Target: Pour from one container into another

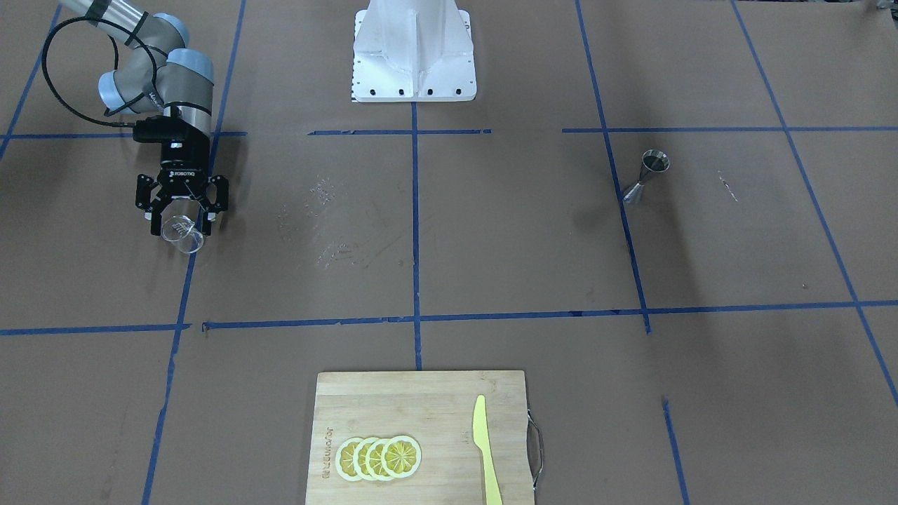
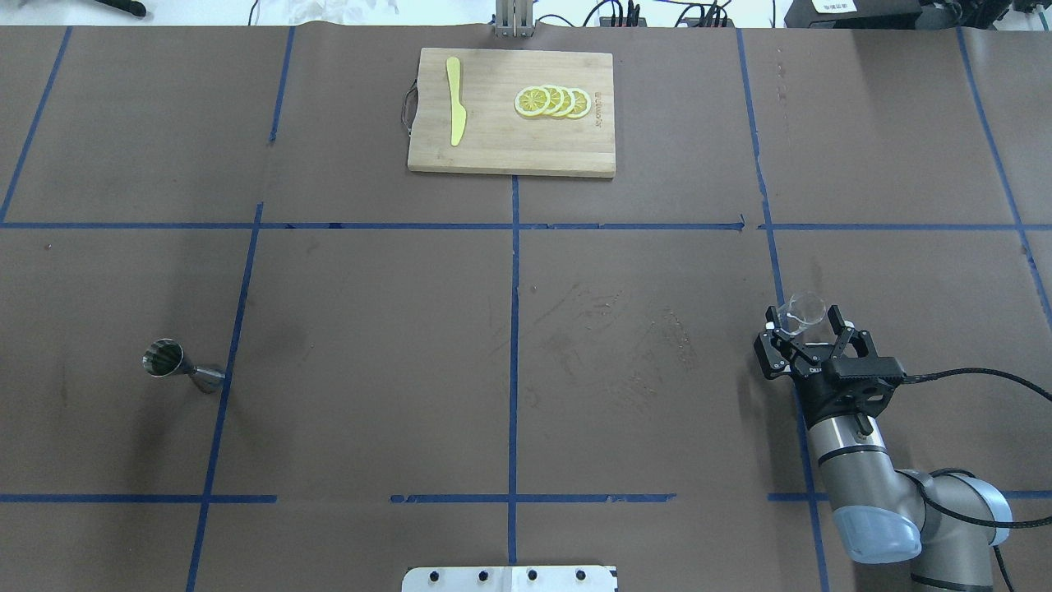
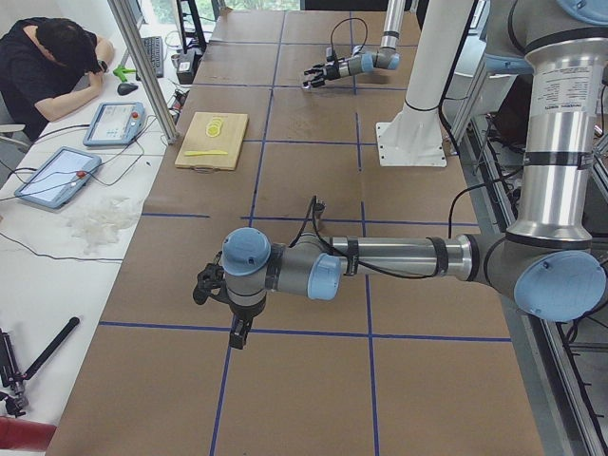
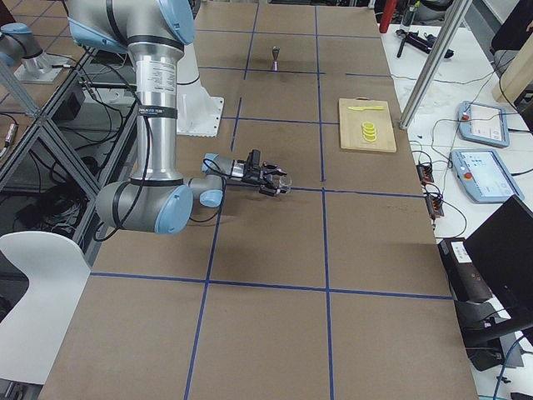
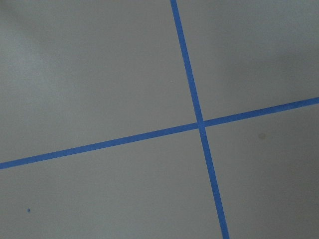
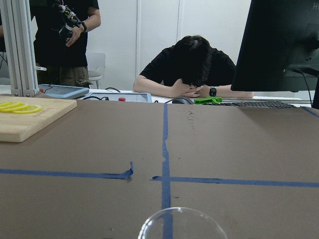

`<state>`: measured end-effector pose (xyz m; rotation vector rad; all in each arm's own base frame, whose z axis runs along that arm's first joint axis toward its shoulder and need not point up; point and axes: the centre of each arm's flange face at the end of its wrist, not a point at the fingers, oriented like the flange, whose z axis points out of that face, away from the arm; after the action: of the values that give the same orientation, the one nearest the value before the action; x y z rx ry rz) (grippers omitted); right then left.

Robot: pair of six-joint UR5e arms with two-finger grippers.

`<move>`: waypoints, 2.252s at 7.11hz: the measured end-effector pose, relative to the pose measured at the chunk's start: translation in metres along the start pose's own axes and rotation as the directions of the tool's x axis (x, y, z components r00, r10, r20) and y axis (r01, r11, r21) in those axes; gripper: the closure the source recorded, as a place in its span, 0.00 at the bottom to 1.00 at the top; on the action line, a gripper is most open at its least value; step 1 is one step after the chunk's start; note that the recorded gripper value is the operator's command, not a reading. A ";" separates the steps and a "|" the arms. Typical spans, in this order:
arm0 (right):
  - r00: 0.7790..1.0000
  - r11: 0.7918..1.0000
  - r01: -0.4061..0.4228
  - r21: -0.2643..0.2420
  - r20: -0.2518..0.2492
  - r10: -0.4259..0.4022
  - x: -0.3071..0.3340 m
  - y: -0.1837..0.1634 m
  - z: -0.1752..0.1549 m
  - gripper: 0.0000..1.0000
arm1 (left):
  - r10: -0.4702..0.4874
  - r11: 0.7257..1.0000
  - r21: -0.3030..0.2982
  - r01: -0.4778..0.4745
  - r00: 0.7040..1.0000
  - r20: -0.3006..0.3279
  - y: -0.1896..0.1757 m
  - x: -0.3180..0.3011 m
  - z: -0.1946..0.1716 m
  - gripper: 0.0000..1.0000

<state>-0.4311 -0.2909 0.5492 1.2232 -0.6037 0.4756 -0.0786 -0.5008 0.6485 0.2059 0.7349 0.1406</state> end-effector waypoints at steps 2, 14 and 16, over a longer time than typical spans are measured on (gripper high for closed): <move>1.000 1.000 0.005 0.022 0.001 -0.005 -0.003 -0.012 -0.003 0.00 | 0.000 1.000 0.000 0.000 1.000 0.000 0.000 0.000 0.000 0.00; 0.951 0.728 0.307 -0.613 0.159 -0.266 0.168 -0.252 0.154 0.00 | 0.006 1.000 0.006 -0.006 1.000 -0.001 0.000 0.000 -0.001 0.00; 0.911 0.548 0.409 -0.729 0.297 -0.285 0.252 -0.292 0.151 0.00 | 0.005 1.000 0.005 -0.005 1.000 -0.001 0.000 0.000 0.000 0.00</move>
<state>-0.0817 -0.5129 0.5382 0.4866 -0.5735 -0.2409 -0.0788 -0.5005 0.6483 0.2128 0.7357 0.1438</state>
